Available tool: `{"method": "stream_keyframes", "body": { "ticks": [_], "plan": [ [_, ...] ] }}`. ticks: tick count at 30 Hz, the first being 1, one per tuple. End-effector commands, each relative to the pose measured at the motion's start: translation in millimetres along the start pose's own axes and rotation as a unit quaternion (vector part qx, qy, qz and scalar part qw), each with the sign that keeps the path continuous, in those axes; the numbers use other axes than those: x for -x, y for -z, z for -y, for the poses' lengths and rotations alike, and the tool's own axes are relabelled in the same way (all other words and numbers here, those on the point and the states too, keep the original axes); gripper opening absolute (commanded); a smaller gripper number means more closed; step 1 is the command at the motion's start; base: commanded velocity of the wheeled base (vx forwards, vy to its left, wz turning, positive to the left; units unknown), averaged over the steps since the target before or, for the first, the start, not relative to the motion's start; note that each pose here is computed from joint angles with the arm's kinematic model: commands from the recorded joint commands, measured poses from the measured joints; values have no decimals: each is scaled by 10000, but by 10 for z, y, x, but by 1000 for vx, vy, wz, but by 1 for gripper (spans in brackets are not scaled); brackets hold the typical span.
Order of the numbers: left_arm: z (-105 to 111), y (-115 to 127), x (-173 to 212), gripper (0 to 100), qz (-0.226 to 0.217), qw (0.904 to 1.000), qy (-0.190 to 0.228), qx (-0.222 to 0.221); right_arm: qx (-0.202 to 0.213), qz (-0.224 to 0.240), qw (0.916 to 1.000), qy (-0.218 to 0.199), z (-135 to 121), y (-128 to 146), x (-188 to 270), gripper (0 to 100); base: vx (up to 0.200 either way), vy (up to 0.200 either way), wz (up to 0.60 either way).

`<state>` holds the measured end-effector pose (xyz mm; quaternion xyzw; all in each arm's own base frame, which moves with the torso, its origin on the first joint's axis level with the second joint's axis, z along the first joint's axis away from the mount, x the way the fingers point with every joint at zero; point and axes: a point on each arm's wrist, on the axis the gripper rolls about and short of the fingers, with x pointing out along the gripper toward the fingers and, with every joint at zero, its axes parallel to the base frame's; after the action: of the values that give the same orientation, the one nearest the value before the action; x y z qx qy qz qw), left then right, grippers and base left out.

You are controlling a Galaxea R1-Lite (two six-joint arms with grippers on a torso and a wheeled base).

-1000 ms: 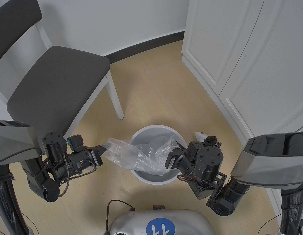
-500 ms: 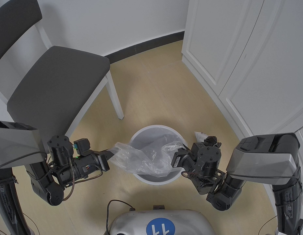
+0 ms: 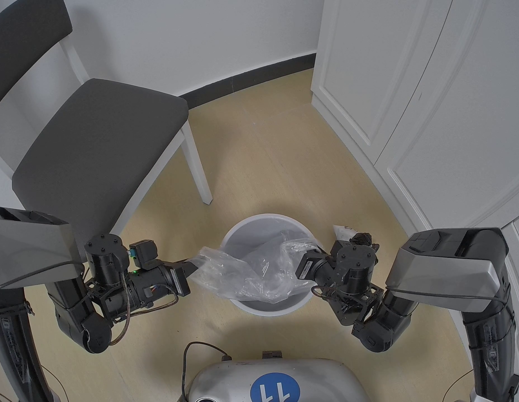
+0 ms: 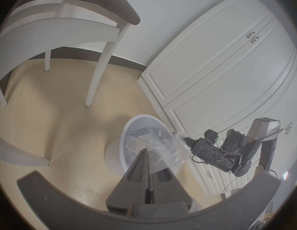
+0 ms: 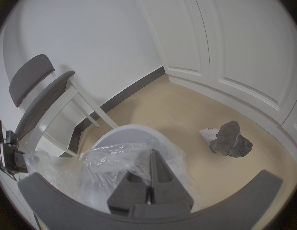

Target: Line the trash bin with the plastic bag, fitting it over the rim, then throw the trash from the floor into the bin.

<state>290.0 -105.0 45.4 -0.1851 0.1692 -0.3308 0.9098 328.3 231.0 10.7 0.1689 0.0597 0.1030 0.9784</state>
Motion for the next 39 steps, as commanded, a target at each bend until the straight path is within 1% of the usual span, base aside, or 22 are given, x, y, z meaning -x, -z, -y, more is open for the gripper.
{"method": "stream_keyframes", "body": {
  "ticks": [1,2,3,4,5,6,7,8,11,12,14,17,21,23,24,28,30,34,38,39],
  "plan": [
    [-15,-1,-7,0,8,10000,-13,5,-121,272,9996,14,-2,-276,15,0,0,0,0],
    [-23,-14,-11,0,35,10000,-19,-1,-120,311,9994,40,10,-364,45,0,0,0,0],
    [-27,-15,-9,0,38,10000,-26,0,-110,310,9994,57,21,-384,55,0,0,0,0],
    [-58,-45,-2,0,101,9999,-73,-12,-46,306,9994,151,73,-487,97,0,0,0,0],
    [-58,-45,-2,0,101,9999,-73,-12,-46,306,9994,151,73,-487,97,0,0,0,0],
    [-81,-48,8,0,147,9995,-245,-150,201,318,9986,381,217,-603,120,0,0,0,0],
    [-82,-49,8,0,152,9994,-260,-165,223,320,9985,389,227,-610,120,0,0,0,0],
    [-99,-31,18,0,200,9974,-561,-396,560,307,9962,600,376,-655,132,0,0,0,0],
    [-115,15,18,0,195,9926,-941,-748,1016,197,9910,849,560,-679,173,0,0,0,0],
    [-116,15,18,0,199,9921,-963,-779,1056,185,9904,876,579,-682,178,0,0,0,0],
    [-114,8,16,0,221,9893,-1058,-983,1342,61,9855,1038,698,-686,227,0,0,0,0],
    [-116,10,19,0,212,9877,-1100,-1094,1658,-91,9787,1204,835,-697,291,0,0,0,0],
    [-136,77,-14,0,74,9864,-1088,-1231,2054,-407,9705,1197,979,-679,424,0,0,0,0],
    [-139,117,-44,0,10,9865,-1065,-1246,2122,-484,9693,1144,997,-660,451,0,0,0,0],
    [-117,191,-90,0,-106,9871,-996,-1248,2190,-574,9677,1107,1024,-637,488,0,0,0,0],
    [-68,303,-183,0,-269,9883,-831,-1252,2353,-746,9622,1148,1094,-606,545,0,0,0,0],
    [-68,319,-266,0,-247,9887,-756,-1270,2418,-839,9609,1053,1130,-602,583,0,0,0,0],
    [-112,332,-434,0,-138,9889,-688,-1309,2423,-910,9616,913,1155,-600,606,0,0,0,0],
    [-133,323,-408,0,-145,9886,-736,-1307,2443,-941,9608,915,1159,-596,626,0,0,0,0],
    [-146,287,-345,0,-125,9884,-792,-1291,2458,-965,9601,916,1166,-593,639,0,0,0,0]
  ]
}}
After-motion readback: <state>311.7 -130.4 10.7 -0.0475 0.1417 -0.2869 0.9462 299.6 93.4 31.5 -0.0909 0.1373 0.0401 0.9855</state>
